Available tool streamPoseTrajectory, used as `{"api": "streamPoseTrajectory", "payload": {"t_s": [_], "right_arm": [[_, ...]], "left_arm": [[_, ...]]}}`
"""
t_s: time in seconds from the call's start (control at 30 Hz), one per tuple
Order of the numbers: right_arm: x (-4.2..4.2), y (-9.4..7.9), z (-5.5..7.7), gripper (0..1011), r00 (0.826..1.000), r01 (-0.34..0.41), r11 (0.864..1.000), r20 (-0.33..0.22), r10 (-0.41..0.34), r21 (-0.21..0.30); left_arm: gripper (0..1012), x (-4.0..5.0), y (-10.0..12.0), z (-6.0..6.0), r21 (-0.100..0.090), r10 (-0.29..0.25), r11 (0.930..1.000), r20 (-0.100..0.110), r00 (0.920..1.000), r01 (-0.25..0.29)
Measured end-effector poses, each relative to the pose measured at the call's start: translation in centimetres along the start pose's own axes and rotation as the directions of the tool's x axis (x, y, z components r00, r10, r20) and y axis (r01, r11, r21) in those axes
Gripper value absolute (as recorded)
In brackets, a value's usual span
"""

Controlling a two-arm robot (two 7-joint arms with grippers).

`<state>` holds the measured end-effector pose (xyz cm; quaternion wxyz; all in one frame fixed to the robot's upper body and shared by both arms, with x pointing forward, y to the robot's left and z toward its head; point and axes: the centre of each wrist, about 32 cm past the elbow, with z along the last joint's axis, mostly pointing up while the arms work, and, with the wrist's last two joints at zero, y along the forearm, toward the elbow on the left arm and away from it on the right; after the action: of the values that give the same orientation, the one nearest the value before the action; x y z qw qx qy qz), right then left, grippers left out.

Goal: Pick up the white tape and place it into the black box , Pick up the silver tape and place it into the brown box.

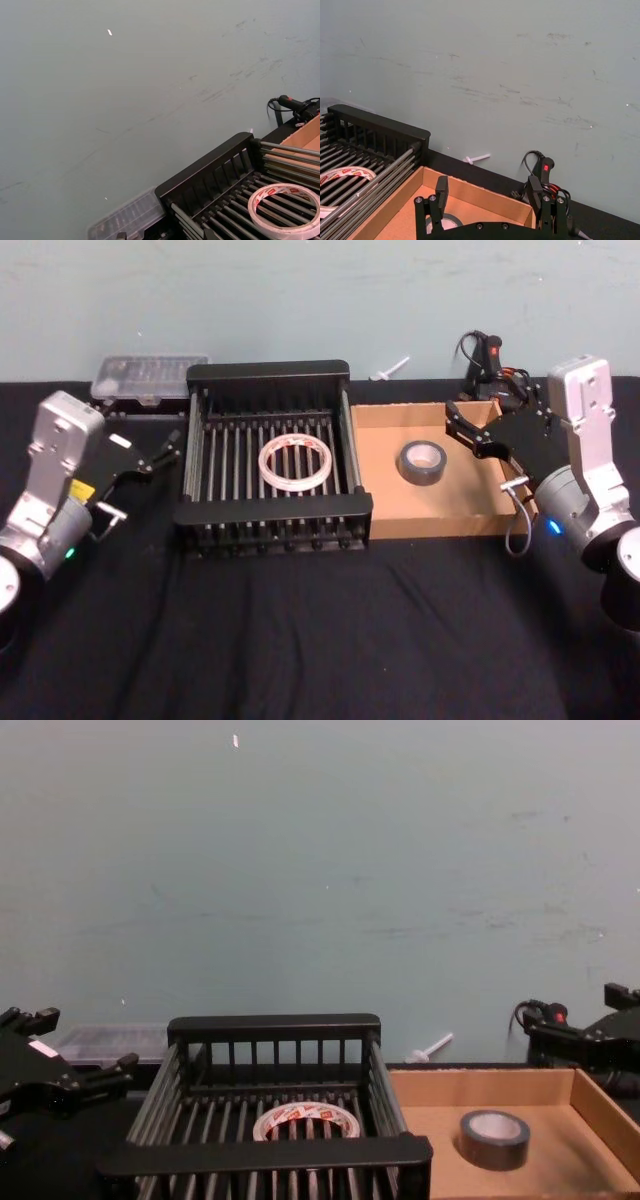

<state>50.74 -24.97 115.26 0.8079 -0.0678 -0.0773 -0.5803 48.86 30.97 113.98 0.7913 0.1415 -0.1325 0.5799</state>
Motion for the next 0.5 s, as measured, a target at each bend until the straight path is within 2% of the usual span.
{"api": "streamPoseTrajectory", "payload": {"t_s": [0.5], "right_arm": [[0.0, 0.05, 0.06, 1002, 1.0, -0.003, 1.0, 0.001, 0.003, 0.0]], "left_arm": [[1001, 0.0, 0.0, 0.0, 0.0, 0.0, 1.0, 0.0, 1.0, 0.0]]}}
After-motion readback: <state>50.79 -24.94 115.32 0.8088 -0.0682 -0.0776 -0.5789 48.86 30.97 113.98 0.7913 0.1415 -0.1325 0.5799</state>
